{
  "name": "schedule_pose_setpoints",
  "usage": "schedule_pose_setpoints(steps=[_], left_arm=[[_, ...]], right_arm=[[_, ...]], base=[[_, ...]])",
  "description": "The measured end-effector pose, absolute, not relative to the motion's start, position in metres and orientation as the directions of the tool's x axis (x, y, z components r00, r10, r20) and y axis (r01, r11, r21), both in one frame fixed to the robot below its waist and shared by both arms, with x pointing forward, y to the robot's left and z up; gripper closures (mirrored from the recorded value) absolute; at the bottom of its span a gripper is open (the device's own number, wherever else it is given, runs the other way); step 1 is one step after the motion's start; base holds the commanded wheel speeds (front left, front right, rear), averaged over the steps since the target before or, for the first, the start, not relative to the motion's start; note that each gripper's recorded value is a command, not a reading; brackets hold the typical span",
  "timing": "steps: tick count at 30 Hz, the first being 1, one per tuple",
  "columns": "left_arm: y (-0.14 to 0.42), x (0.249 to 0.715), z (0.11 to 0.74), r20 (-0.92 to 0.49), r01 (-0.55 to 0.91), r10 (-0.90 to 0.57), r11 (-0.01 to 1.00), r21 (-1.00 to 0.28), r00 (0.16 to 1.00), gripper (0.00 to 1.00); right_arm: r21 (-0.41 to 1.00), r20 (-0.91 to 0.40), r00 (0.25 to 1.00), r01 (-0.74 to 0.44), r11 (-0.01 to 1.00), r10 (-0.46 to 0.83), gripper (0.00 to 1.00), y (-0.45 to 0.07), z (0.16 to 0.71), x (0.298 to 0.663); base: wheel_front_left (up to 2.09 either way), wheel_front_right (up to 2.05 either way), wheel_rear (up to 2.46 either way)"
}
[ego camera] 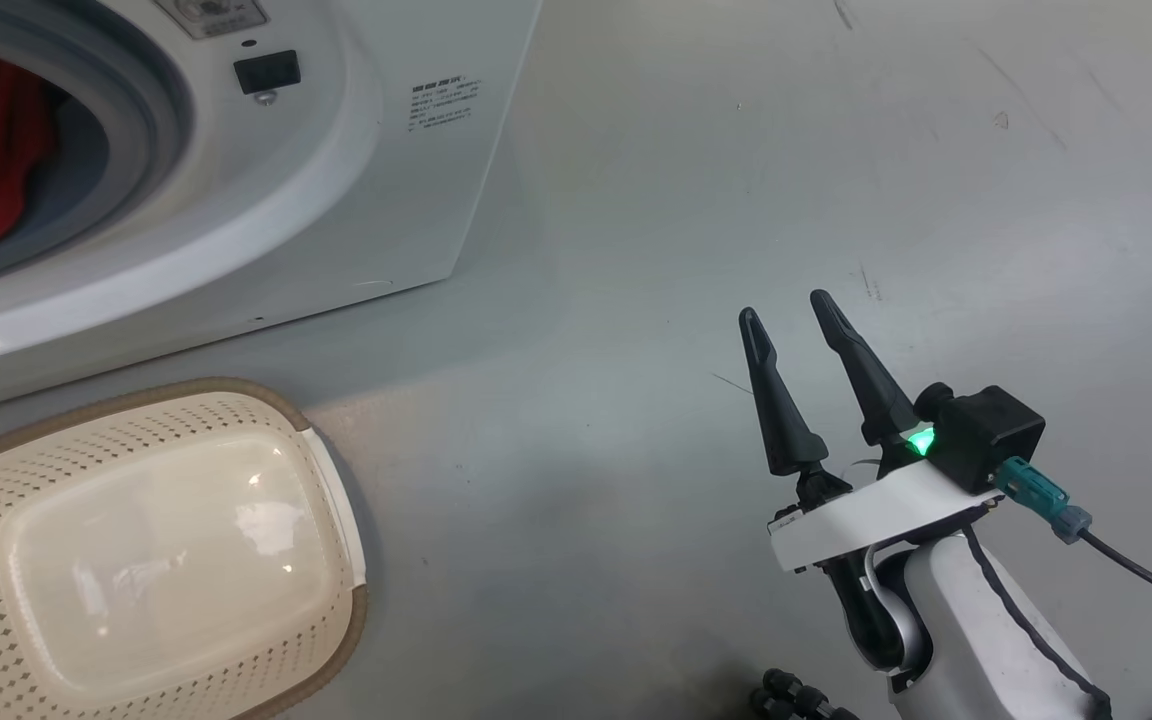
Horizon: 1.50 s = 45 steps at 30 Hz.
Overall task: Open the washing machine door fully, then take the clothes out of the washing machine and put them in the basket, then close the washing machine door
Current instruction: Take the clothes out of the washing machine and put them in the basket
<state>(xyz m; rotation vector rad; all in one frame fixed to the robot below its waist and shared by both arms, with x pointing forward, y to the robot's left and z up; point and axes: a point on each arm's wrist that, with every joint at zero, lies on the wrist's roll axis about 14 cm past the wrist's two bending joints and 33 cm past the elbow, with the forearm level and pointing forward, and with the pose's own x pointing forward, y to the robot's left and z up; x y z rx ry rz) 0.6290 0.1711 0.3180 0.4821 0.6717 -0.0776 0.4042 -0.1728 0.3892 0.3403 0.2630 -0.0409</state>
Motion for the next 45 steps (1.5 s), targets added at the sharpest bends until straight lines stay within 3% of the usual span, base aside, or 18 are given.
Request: schedule_pose_setpoints(steps=[10,11,12,13,29,45], left_arm=[[0.174,0.628,0.308,-0.666,0.240,0.107,0.881,0.408,0.738,0.00],[0.175,0.628,0.307,-0.672,0.241,0.110,0.881,0.407,0.732,0.35],[0.175,0.628,0.306,-0.674,0.243,0.108,0.881,0.405,0.731,0.90],[0.175,0.628,0.306,-0.675,0.245,0.107,0.881,0.405,0.730,1.00],[0.166,0.623,0.310,-0.675,0.245,0.078,0.896,0.370,0.734,1.00],[0.129,0.603,0.349,-0.575,0.216,-0.052,0.951,0.222,0.817,1.00]], right_arm=[[0.331,-0.267,0.964,0.092,0.939,0.000,0.00,-0.173,0.388,0.405],[0.332,-0.265,0.964,0.090,0.939,0.001,0.00,-0.172,0.388,0.406],[0.330,-0.266,0.964,0.094,0.939,-0.003,0.00,-0.173,0.388,0.407],[0.330,-0.265,0.964,0.093,0.939,-0.003,0.00,-0.172,0.388,0.408],[0.330,-0.251,0.968,0.091,0.940,-0.005,0.00,-0.172,0.392,0.411],[0.300,-0.180,0.984,0.053,0.952,0.002,0.00,-0.172,0.417,0.415]], base=[[0.00,0.00,0.00],[0.00,0.00,0.00],[0.00,0.00,0.00],[0.00,0.00,0.00],[0.00,0.00,0.00],[0.00,0.00,0.00]])
